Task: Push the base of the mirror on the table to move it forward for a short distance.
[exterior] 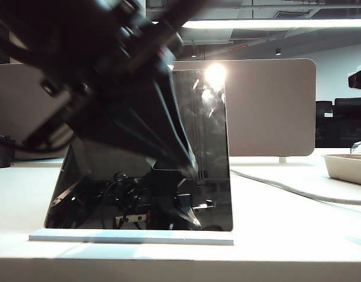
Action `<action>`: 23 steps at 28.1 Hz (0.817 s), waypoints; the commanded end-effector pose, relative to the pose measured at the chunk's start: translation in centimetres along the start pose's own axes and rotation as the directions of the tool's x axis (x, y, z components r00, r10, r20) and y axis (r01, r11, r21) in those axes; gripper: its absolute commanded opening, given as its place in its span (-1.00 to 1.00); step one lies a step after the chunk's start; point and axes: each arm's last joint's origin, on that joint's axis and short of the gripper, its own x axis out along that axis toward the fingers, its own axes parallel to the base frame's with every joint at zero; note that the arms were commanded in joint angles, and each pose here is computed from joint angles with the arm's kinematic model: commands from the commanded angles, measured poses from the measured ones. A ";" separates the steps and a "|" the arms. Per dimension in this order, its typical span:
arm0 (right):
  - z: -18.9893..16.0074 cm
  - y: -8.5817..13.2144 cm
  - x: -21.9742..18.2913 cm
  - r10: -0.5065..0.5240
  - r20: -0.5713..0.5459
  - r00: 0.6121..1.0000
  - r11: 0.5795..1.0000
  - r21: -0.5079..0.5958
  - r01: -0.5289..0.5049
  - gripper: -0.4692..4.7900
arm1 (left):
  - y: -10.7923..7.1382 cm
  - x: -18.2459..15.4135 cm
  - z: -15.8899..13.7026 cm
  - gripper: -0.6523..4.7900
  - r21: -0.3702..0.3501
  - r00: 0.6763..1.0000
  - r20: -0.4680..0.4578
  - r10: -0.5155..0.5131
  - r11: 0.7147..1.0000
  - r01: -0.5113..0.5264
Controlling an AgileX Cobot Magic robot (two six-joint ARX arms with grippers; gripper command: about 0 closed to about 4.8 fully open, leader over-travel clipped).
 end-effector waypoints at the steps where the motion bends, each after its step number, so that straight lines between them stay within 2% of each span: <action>1: 0.2 0.0 0.0 -0.001 0.014 1.000 1.000 0.000 0.001 -0.74 | -0.1 1.1 0.1 -0.76 -0.029 0.996 -0.046 0.082 0.996 -0.084; 5: 0.2 0.0 0.0 0.002 0.015 1.000 1.000 0.000 -0.002 -0.74 | 0.5 2.0 -0.2 -0.76 -0.056 0.983 -0.083 0.166 0.984 -0.171; 10: 0.2 0.0 0.0 0.001 0.015 1.000 1.000 0.000 -0.001 -0.74 | 1.5 2.6 -0.6 -0.76 -0.105 0.949 -0.076 0.305 0.944 -0.312; 16: 0.2 0.0 0.0 0.001 0.015 1.000 1.000 0.000 -0.001 -0.74 | 2.1 3.2 -0.4 -0.76 -0.146 0.940 -0.085 0.332 0.929 -0.341; 23: 0.2 0.0 0.0 0.002 0.015 1.000 1.000 0.000 -0.001 -0.74 | 2.1 3.2 0.1 -0.76 -0.166 0.946 -0.062 0.319 0.931 -0.325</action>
